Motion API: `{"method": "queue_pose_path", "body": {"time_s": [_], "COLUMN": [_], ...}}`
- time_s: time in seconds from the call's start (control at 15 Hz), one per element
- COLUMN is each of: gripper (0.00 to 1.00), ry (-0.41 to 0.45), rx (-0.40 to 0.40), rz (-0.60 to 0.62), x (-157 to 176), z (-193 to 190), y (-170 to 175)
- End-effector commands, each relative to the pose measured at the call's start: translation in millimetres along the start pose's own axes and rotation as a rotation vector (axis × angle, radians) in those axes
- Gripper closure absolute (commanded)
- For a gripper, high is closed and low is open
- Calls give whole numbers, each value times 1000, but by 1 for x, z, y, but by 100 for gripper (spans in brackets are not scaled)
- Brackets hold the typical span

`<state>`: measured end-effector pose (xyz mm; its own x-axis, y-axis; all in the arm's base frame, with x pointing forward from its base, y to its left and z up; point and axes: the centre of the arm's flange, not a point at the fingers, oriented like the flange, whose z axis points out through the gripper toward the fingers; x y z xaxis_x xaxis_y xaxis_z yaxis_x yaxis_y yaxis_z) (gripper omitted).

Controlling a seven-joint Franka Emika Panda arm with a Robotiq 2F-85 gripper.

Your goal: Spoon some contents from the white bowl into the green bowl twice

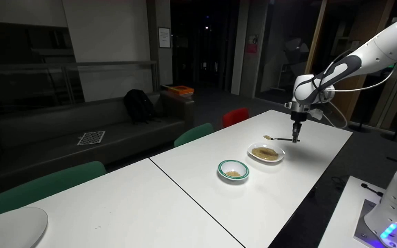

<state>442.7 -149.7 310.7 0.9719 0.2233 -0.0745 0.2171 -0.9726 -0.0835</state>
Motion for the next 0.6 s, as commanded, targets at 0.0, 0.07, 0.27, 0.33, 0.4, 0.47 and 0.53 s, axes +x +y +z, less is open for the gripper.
{"method": "queue_pose_path", "body": {"time_s": [0.0, 0.07, 0.27, 0.33, 0.4, 0.47, 0.53], "gripper": [97, 97, 97, 97, 97, 97, 97], "ry": [45, 41, 30, 33, 37, 43, 51], "rx": [6, 6, 13, 17, 19, 17, 18], "rz": [-43, -52, -68, -64, -58, -48, -37], "x": [-16, -17, -19, -21, -22, -23, -25], "z": [-4, -2, 3, 2, 1, -1, -4], "y": [-14, -17, -23, -21, -19, -16, -13]}}
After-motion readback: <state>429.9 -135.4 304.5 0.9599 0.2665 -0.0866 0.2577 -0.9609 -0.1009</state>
